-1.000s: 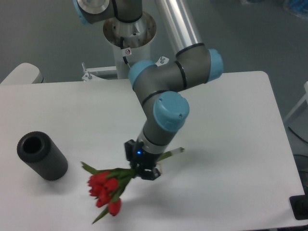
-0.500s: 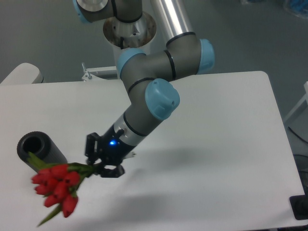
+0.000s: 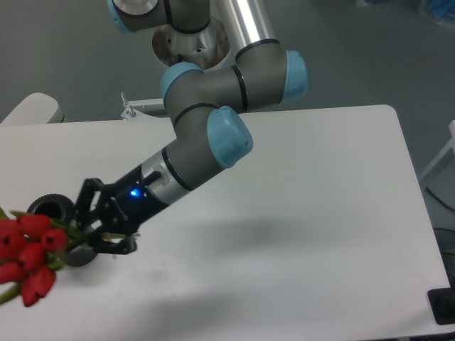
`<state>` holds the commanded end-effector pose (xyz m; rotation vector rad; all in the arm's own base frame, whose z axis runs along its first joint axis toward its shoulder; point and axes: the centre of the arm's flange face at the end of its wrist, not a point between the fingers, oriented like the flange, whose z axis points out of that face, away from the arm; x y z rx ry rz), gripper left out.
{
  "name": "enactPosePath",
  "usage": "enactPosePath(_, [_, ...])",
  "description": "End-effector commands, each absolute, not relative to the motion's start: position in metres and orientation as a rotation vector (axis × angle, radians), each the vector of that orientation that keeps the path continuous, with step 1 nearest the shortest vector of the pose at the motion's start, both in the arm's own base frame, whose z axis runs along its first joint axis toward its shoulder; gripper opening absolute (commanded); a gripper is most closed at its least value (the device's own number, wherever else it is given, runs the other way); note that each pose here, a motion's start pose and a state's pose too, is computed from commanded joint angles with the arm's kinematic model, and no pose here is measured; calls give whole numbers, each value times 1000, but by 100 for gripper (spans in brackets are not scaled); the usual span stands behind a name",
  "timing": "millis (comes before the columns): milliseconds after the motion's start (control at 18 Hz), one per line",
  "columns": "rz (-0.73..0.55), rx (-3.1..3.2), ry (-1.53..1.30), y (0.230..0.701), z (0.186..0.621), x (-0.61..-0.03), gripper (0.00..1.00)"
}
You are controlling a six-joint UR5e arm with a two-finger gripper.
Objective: Insert the flowers into the vase
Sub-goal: 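Carry the tulips over to the black cylindrical vase, then lower the tulip stems down into the vase opening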
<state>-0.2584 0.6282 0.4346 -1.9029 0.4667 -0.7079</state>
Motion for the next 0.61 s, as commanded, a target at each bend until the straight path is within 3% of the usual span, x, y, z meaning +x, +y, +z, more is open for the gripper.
enactPosePath(333, [-740, -1799, 489, 618, 465, -239, 0])
enactPosePath(611, [-753, -1773, 536, 616, 457, -208, 1])
